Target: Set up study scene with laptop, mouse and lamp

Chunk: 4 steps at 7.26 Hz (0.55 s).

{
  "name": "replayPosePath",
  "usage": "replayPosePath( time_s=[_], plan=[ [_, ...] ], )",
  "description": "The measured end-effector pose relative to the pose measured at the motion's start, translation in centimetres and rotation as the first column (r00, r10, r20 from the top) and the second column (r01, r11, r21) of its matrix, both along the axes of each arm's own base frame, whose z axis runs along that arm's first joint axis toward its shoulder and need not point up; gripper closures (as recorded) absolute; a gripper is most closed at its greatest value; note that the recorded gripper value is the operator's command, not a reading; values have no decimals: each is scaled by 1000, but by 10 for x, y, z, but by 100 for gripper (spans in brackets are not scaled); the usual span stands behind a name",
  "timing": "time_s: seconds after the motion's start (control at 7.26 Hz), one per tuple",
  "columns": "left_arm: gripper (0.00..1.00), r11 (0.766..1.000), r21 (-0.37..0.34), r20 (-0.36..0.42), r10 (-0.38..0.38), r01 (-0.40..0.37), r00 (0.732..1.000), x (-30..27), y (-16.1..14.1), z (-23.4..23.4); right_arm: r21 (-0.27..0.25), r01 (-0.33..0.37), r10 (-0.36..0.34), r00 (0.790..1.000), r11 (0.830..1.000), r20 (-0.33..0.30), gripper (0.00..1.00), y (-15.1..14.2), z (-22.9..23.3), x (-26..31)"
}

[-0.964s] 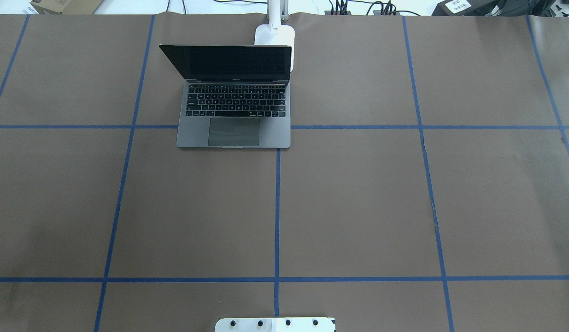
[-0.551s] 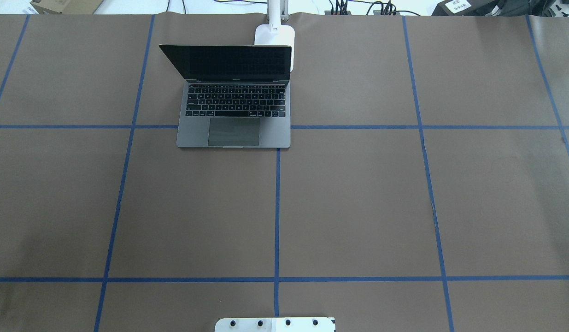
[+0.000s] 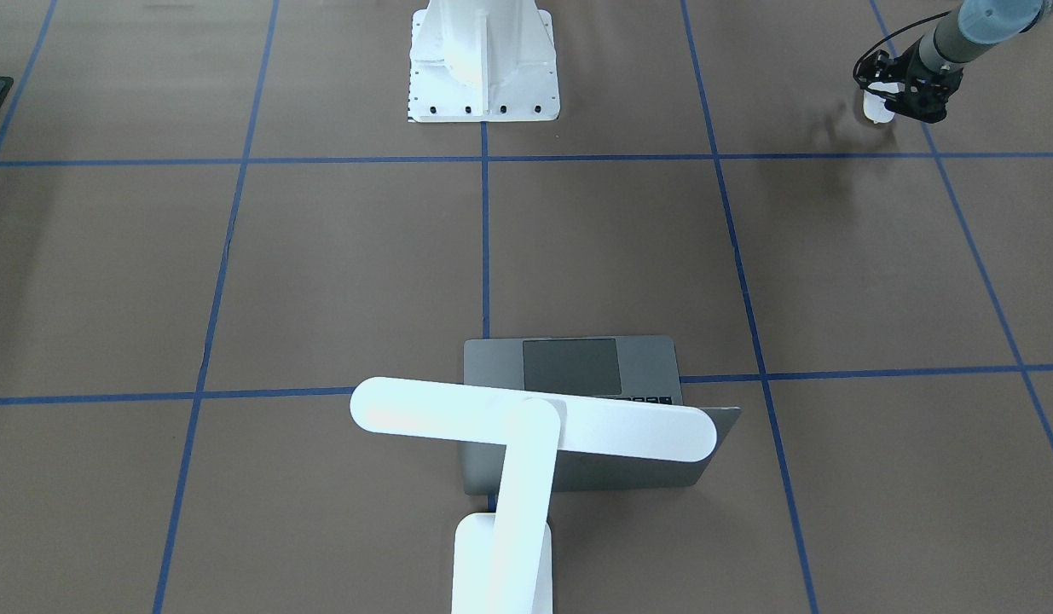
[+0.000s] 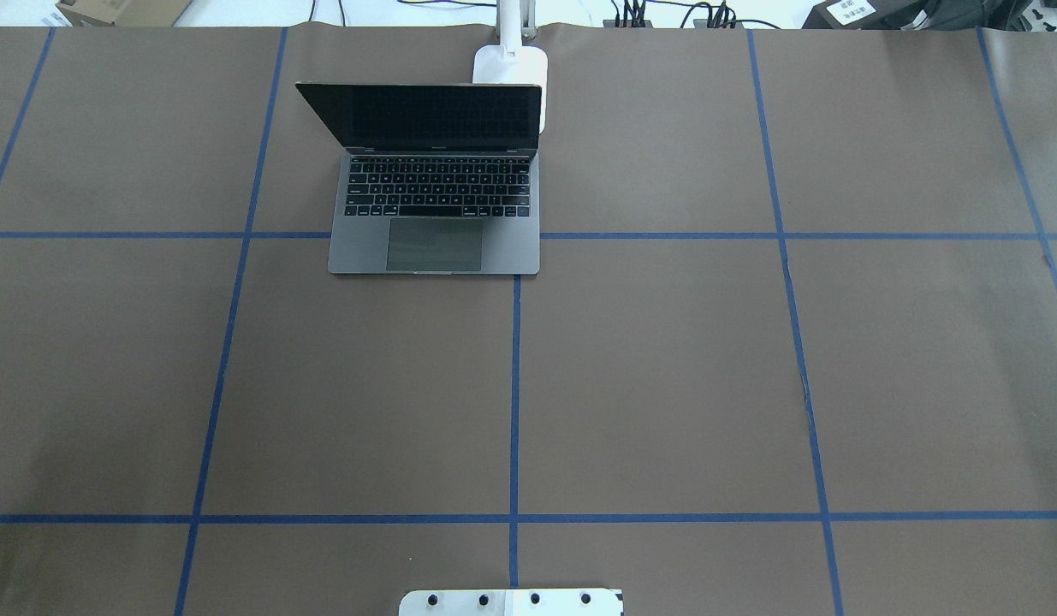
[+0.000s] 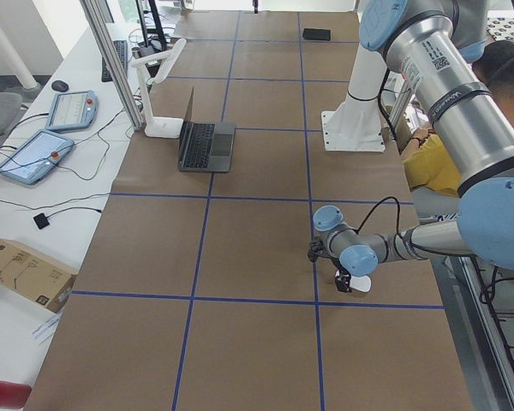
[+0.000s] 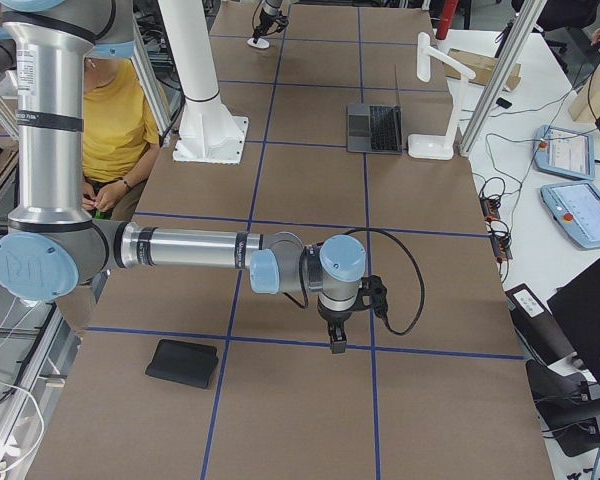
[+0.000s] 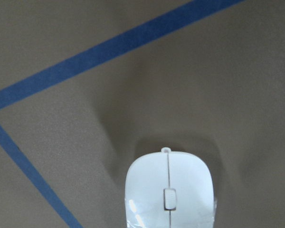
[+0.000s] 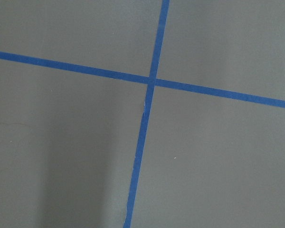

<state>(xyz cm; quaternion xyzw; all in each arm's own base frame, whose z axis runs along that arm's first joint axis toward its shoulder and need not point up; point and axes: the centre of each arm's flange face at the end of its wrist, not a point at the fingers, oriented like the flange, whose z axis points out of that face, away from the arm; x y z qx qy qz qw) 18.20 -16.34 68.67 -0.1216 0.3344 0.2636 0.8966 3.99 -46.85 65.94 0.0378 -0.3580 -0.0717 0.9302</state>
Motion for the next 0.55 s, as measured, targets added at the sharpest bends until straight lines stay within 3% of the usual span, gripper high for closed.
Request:
replayPosePath(
  time_s=[0.55],
  plan=[
    [3,1000,-2,14,5,-5,1000,5,0,10,-2,-1,1,1000,1000,0,0,0,0,0]
  ],
)
